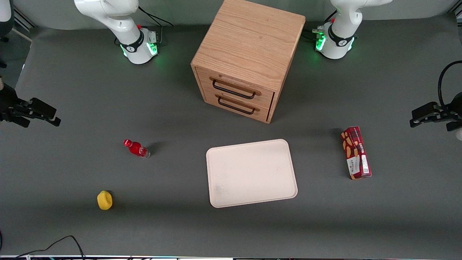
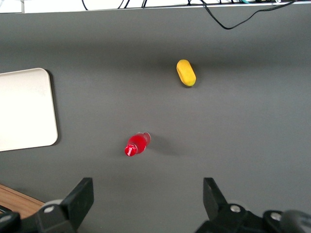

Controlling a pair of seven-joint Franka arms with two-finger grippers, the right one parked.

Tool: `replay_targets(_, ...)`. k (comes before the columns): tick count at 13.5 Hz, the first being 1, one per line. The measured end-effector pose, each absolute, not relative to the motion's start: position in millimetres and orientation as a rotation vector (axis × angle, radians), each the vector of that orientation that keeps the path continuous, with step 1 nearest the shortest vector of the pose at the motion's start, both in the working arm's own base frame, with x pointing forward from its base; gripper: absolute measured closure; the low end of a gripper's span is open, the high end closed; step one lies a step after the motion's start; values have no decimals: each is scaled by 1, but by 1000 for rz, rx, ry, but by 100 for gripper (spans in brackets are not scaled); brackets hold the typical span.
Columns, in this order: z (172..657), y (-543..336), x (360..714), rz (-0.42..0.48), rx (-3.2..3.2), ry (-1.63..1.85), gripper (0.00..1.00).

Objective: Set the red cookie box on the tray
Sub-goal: 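Move the open left gripper toward the upright red cookie box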

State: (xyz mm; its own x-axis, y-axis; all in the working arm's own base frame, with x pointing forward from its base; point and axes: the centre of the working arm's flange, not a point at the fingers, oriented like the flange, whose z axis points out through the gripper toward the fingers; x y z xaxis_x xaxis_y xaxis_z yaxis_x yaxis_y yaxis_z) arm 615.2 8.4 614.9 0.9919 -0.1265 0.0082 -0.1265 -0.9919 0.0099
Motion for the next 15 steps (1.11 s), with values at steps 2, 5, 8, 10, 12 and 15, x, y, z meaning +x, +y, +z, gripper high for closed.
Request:
replay_targets(2,614,8,615,4,3125,-194,0)
replay_targets(5,612,8,615,-6,3124,-194,0)
replay_targets(8,605,7,616,-32,3123,-195,0)
replay_targets(10,601,7,617,-41,3122,-195,0)
replay_targets(12,597,7,619,-53,3121,-195,0)
replay_targets(15,565,9,625,-105,3118,-184,0)
